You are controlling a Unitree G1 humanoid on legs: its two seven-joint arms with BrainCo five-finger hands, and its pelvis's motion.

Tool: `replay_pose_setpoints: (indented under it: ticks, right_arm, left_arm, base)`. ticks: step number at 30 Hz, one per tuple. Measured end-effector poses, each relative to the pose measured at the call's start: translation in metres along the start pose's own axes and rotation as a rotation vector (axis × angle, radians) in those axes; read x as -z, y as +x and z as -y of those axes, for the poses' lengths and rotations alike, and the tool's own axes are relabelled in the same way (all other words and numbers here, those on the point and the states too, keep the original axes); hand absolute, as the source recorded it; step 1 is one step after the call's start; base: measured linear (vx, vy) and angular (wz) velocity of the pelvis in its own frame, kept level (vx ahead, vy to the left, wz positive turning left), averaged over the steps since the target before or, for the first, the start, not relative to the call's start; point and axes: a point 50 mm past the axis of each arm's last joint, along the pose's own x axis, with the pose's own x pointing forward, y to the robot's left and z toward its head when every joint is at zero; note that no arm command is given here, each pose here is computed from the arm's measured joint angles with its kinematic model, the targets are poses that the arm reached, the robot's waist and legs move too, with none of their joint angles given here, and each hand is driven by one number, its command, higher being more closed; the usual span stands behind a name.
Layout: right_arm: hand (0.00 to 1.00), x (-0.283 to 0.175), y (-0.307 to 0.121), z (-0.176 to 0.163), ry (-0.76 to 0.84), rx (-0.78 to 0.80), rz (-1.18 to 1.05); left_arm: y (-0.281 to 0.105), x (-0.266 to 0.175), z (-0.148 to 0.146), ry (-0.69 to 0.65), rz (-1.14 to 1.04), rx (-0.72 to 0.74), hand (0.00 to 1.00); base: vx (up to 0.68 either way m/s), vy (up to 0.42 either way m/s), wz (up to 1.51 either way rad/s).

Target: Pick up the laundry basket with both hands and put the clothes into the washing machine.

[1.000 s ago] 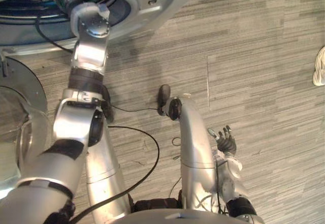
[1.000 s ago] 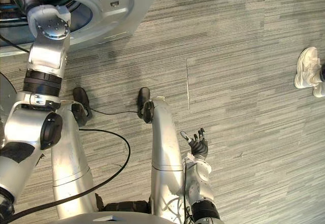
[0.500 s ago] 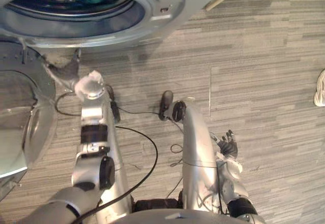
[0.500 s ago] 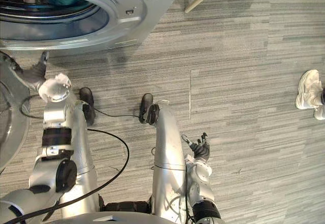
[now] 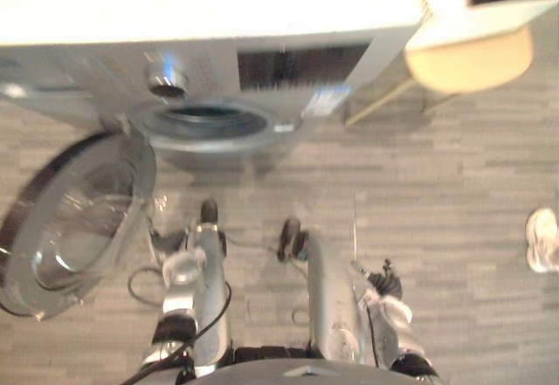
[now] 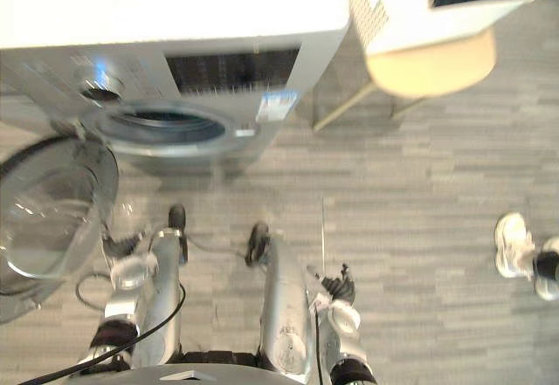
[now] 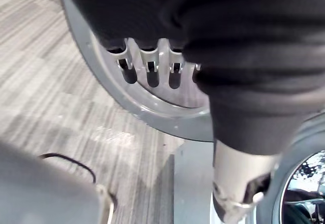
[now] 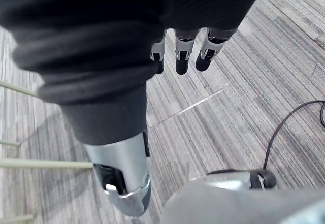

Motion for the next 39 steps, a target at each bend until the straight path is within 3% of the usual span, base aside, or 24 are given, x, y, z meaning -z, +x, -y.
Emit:
replay_pose_setpoints:
  ticks: [4, 9, 21, 25, 33, 39]
  right_arm:
    - [0.00, 0.033, -0.014, 0.012, -0.071, -0.015, -0.109]
    - [0.00, 0.046, -0.017, 0.026, -0.109, -0.002, -0.171]
    - [0.00, 0.072, -0.023, 0.046, -0.112, 0.019, -0.350]
    - [0.00, 0.089, -0.032, 0.047, -0.016, 0.057, -0.421]
    - [0.00, 0.086, -0.028, 0.047, 0.010, 0.047, -0.427]
    - [0.00, 0.074, -0.021, 0.057, 0.029, 0.072, -0.383]
  left_arm:
    - [-0.015, 0.053, -0.004, 0.160, -0.130, 0.153, 0.00]
    - [-0.027, 0.080, -0.002, 0.412, -0.136, 0.287, 0.00]
    - [-0.037, 0.115, -0.010, 0.180, -0.425, 0.400, 0.00]
    - [-0.036, 0.121, -0.014, 0.265, -0.446, 0.461, 0.00]
    - [-0.038, 0.119, -0.005, 0.408, -0.404, 0.588, 0.00]
    - [-0.039, 0.125, -0.012, 0.381, -0.434, 0.557, 0.00]
  base:
    - [0.20, 0.034, 0.20]
    - [0.16, 0.069, 0.06]
    - [0.04, 0.110, -0.17]
    - [0.03, 0.120, -0.10]
    - [0.07, 0.040, -0.04]
    - [0.06, -0.051, -0.13]
